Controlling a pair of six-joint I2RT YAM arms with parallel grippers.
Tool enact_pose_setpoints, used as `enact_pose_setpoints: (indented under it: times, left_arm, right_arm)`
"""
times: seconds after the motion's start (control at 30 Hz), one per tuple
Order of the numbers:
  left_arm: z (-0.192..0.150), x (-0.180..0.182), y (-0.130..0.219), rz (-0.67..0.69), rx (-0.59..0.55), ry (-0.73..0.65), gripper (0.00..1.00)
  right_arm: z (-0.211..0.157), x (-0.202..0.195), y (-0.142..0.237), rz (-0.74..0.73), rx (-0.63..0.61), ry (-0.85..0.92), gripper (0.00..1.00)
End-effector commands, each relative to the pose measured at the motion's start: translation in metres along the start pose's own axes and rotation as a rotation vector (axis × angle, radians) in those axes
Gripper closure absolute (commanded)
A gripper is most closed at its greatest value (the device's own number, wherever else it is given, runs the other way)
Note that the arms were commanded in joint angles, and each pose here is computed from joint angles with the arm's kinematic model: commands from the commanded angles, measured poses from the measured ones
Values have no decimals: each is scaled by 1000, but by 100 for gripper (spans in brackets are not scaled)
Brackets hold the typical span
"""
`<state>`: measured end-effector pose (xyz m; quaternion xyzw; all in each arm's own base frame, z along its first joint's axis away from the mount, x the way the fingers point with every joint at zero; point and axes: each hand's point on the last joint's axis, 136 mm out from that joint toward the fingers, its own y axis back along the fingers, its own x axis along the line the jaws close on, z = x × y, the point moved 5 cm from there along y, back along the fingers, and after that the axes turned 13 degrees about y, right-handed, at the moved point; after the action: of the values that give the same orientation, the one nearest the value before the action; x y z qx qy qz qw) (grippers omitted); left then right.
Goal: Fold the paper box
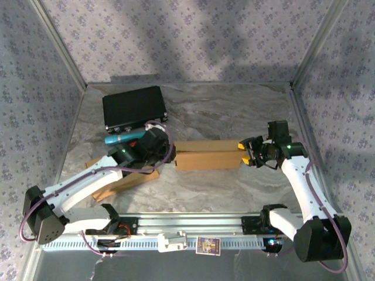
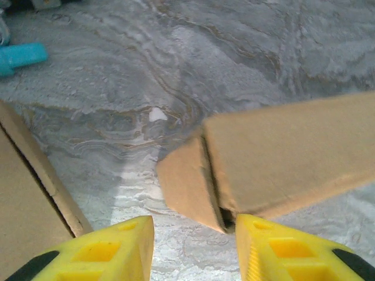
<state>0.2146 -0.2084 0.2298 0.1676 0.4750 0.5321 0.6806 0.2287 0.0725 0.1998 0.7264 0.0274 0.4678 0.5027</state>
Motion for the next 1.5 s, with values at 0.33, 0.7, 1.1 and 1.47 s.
enact_pose_setpoints:
  times: [0.33, 0.7, 1.1, 1.47]
  left_arm:
    - [21, -26, -23, -172, 163, 257, 60]
    - [-16, 3, -45, -84, 254, 219, 79]
    - [-42, -4, -35, -108, 201, -27, 84]
    - [-91, -1, -34, -152, 235, -220, 84]
  right_arm:
    - [-7, -33, -11, -163, 41, -65, 53]
    - [-7, -44, -12, -231, 53, -45, 58]
    - [-6, -36, 13, -217, 71, 251, 71]
    - [-57, -98, 24, -309, 200, 213, 68]
